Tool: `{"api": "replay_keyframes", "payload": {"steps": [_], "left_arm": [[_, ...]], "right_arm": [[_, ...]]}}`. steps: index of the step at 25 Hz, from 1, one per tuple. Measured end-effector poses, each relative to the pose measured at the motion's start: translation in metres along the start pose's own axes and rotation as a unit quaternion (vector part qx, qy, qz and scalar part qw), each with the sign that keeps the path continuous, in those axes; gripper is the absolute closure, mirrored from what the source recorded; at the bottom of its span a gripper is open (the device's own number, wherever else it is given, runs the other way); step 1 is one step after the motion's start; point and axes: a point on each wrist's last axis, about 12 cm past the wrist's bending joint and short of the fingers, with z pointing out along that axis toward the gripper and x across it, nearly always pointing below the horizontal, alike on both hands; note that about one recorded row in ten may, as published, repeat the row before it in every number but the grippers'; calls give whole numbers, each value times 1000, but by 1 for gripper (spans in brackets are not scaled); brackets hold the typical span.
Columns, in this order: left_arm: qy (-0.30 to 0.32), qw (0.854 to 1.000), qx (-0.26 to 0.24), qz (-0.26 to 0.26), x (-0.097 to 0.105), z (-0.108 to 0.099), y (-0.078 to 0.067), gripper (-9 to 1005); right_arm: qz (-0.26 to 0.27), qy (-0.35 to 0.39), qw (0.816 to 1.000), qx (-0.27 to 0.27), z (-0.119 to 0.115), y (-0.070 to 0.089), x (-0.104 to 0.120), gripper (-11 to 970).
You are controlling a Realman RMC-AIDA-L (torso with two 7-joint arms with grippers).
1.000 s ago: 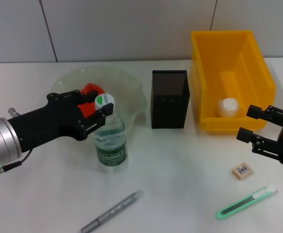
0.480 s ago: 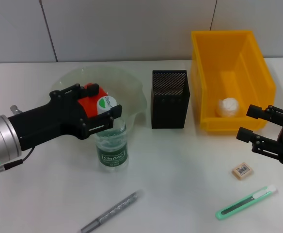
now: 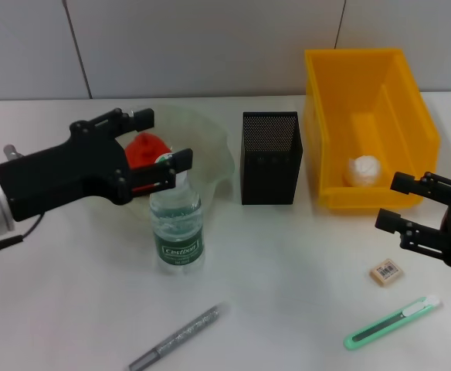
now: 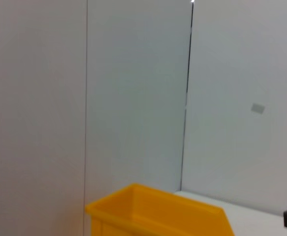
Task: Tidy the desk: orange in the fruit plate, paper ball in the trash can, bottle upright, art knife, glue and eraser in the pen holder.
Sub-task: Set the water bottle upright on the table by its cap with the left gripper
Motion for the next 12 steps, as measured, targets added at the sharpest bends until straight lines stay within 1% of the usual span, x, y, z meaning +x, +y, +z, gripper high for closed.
{"api": "replay_keyframes", "payload": {"steps": [5, 9, 12], "left_arm": [[-12, 999, 29, 14, -7, -7, 0, 153], [-14, 998, 53, 33, -8, -10, -5, 156], [-14, 997, 66, 29, -6, -17, -5, 159]], "right_arm": [[-4, 7, 1000, 8, -7, -1, -1, 254], [-5, 18, 1000, 14, -12, -1, 0, 252], [-3, 27, 999, 22, -16, -2, 1, 252]]}}
